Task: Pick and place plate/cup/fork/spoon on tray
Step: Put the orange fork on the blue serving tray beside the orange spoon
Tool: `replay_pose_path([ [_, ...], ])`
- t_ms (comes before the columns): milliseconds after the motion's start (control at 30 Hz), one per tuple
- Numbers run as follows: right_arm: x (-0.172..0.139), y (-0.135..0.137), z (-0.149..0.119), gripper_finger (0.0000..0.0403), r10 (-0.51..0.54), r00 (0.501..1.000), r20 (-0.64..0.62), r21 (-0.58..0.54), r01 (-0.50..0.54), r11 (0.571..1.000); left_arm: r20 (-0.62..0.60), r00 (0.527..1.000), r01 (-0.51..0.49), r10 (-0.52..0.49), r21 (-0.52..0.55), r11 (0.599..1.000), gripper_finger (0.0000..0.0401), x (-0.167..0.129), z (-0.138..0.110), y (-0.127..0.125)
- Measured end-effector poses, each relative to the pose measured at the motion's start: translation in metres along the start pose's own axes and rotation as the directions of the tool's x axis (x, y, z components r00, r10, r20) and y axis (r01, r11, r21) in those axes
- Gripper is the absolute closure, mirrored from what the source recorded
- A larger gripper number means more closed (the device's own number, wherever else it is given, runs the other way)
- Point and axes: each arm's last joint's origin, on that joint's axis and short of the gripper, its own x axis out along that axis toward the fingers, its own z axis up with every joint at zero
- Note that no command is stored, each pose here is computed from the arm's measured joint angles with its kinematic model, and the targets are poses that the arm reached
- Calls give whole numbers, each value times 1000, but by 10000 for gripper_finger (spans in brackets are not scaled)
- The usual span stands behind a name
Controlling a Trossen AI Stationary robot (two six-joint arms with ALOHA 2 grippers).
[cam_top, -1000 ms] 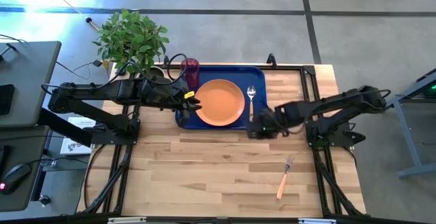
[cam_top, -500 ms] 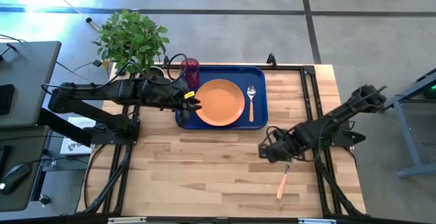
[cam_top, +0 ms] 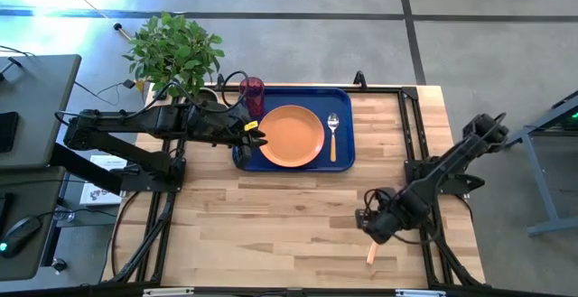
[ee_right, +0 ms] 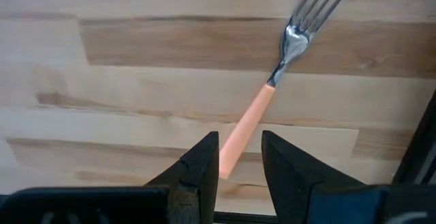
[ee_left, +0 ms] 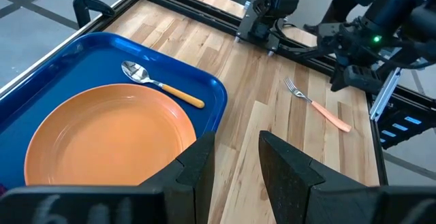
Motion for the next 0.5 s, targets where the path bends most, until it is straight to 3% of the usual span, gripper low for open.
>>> replay_pose_path([
  [267,17,0,-9,283,-41,998,48,-43,43,998,0,1000,0,0,-2,1000,295,0,0,0],
  [500,39,-1,-16,255,-167,985,43,-14,168,986,0,1000,0,0,-26,1000,295,0,0,0],
])
